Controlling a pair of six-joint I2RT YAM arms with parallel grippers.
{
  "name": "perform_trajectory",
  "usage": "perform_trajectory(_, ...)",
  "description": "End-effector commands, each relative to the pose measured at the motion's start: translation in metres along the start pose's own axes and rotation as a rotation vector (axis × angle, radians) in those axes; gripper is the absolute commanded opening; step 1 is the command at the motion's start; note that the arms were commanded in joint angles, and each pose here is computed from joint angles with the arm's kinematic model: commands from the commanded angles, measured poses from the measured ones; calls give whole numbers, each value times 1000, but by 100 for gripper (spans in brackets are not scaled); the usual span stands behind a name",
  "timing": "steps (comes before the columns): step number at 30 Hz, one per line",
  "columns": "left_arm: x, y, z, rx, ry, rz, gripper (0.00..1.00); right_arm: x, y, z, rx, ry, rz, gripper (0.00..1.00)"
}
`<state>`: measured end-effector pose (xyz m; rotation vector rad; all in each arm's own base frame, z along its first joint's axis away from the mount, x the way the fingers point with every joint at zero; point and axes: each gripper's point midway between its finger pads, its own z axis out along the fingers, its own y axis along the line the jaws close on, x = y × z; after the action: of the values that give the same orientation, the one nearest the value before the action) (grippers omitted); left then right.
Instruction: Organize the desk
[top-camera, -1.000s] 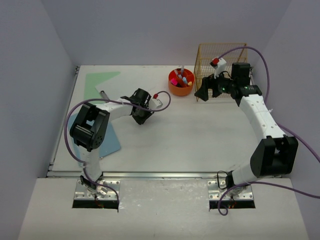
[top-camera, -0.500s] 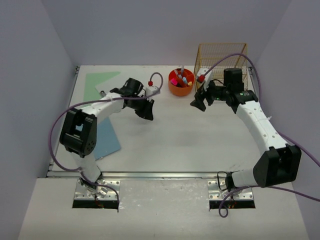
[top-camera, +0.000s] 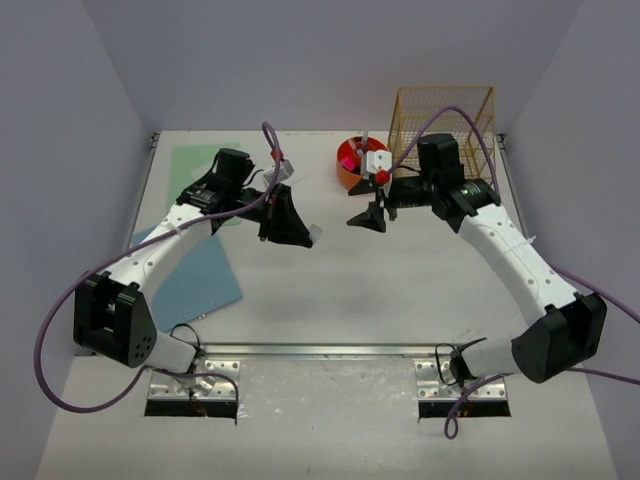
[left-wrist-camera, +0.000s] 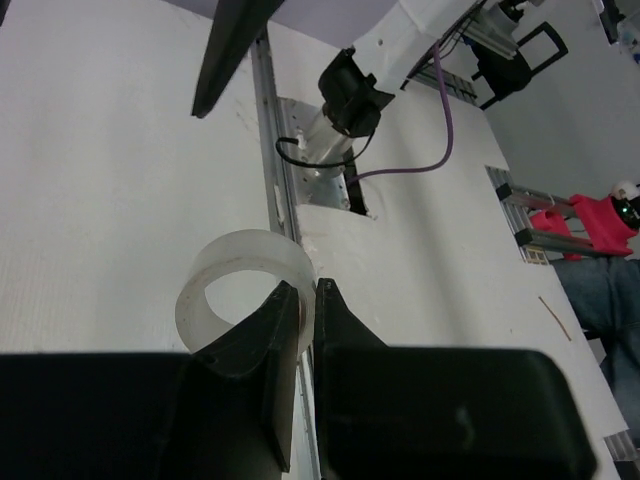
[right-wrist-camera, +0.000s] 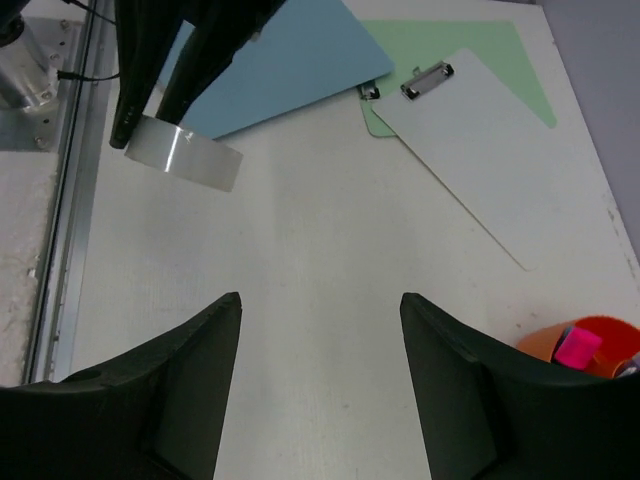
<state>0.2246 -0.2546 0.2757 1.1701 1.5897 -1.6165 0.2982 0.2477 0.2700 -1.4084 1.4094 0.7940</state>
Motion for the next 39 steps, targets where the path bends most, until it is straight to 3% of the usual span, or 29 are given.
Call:
perform_trajectory(1, 7, -54, -2, 294, -76, 25, 0, -34, 36, 10, -111, -79, -356, 64)
perform_trajectory(8, 15, -74, 12, 344, -42, 55, 0, -25, 84, 24, -227, -64, -625, 57)
perform_trajectory(25, 32, -79, 26, 321, 22, 77, 0, -4, 132, 45, -409, -12, -798, 48)
perform_trajectory(30, 35, -76, 28, 302, 34, 100, 0, -1, 140, 47, -448, -2, -794, 34)
perform_trajectory(32, 38, -74, 30, 290, 45, 117, 0, 0, 141, 47, -454, -1, -792, 19)
perform_trajectory(34, 41, -70, 30, 269, 59, 135, 5, -1, 142, 48, -454, -5, -790, 5)
perform_trajectory(35, 44, -70, 30, 261, 69, 128, 14, -3, 141, 48, -446, -10, -790, 1)
perform_trajectory(38, 48, -66, 29, 241, 91, 155, 55, -4, 141, 48, -443, -9, -784, 0)
perform_trajectory(39, 49, -64, 29, 231, 101, 157, 75, -3, 142, 48, -445, -4, -782, 0)
